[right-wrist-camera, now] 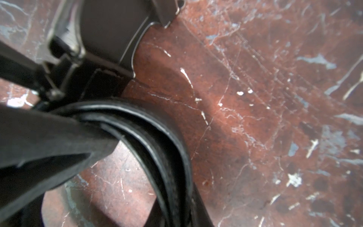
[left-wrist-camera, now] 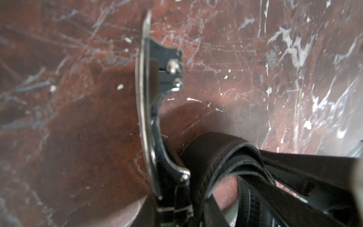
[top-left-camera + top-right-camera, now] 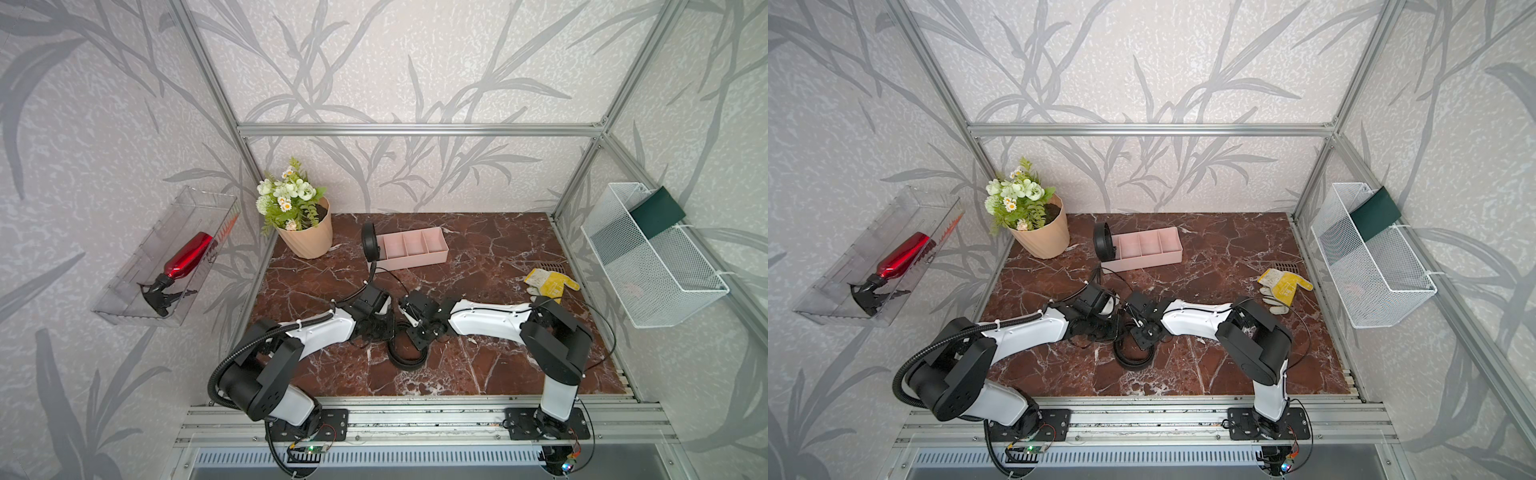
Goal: Place the belts into the storage roll
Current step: Roll the belt at the center of the board, then pick up the belt from the center of the board.
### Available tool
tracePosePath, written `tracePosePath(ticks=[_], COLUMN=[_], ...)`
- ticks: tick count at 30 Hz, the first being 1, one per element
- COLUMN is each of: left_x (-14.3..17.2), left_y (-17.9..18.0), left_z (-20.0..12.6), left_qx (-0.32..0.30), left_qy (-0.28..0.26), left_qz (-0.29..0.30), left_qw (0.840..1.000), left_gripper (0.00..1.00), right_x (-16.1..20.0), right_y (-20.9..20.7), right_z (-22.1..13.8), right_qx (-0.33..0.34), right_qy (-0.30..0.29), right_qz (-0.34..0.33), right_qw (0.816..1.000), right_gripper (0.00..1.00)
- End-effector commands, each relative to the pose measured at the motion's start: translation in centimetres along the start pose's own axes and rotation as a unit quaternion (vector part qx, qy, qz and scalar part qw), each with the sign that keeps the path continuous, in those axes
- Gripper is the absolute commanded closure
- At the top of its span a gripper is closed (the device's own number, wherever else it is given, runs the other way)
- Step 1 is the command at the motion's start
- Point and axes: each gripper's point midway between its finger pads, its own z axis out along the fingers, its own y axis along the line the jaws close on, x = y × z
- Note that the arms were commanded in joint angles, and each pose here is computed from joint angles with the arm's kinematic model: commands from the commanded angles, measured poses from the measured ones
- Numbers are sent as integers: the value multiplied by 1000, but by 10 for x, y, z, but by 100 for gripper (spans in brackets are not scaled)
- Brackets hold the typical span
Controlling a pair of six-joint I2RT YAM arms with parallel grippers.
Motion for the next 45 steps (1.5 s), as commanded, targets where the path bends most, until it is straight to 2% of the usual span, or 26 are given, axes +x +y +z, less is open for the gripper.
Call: tracePosePath(ticks=[1, 6, 11, 15, 19, 30, 33, 35, 40, 45], left_x=[3, 2, 9, 15, 12, 13, 17, 20, 24, 25], left_y=[10, 9, 13, 23, 31, 50, 56, 60, 72, 78], left_z=[10, 12, 17, 24, 29, 35, 41, 45, 46, 42], left_qx=[-39, -71, -103, -129, -152, -221, -229, -234, -255, -269], left_qy=[11, 24, 34, 31, 24, 44, 61, 68, 66, 69], left_qz=[18, 55, 94, 105, 111, 149, 154, 154, 150, 150], left_qw=[999, 996, 990, 985, 982, 963, 959, 958, 953, 949], left_gripper=[79, 85, 69, 65, 63, 72, 80, 80, 60, 58], right_x=[59, 64, 74, 81, 84, 79, 78, 77, 77, 77], right_y=[1, -7, -22, -35, -26, -29, -28, -27, -28, -28], right_z=[26, 22, 16, 11, 6, -1, 0, 1, -1, 0], right_qx=[1, 27, 79, 136, 174, 202, 200, 196, 199, 199], right_qy=[99, 115, 130, 130, 123, 115, 115, 114, 116, 116], right_qz=[10, 22, 69, 103, 88, 84, 84, 83, 78, 78], right_qw=[995, 993, 986, 977, 973, 969, 969, 970, 970, 970], right_gripper=[100, 100, 100, 100, 100, 100, 100, 100, 100, 100])
